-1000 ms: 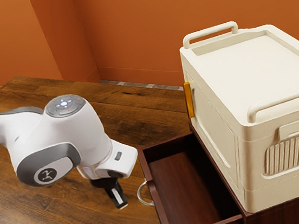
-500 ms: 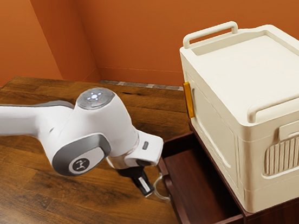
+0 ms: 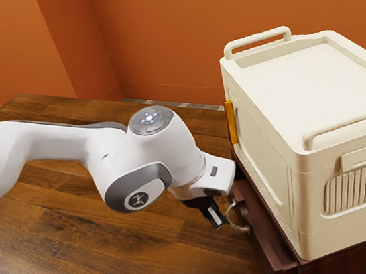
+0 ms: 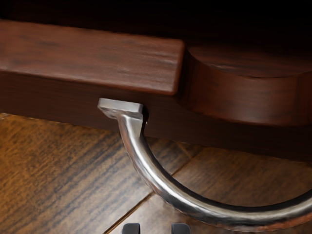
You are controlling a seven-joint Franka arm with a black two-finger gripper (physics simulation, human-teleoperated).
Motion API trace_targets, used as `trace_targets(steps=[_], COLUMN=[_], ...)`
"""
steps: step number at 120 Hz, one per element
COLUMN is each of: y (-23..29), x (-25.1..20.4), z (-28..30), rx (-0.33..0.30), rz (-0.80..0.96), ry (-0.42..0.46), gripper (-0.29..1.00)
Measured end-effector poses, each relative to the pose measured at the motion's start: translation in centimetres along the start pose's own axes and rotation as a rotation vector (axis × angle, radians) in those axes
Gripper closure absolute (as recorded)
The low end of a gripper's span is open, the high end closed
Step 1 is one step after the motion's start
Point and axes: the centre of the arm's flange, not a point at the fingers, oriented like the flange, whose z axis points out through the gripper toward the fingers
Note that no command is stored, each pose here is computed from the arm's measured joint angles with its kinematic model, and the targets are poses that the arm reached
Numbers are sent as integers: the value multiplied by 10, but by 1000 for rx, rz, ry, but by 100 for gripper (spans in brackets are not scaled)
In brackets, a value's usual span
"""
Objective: Push the drawer handle with one arm to close the drawer
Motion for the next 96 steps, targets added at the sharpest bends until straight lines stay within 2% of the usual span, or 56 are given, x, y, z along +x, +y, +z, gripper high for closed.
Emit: trace_targets(steps=[42,53,63,70,83,90,96], y=[2,-2,-4,-40,-189,-254,-297], x=[30,5,-22,-36,-20,-10,-20], z=[4,-24,-53,-71,-167,-215,-247], rx=[3,7,10,11,17,16,17], rz=[21,2,-28,-140,-480,-592,-665], ry=[90,98,69,22,23,25,10], gripper=[70,69,69,65,45,34,27])
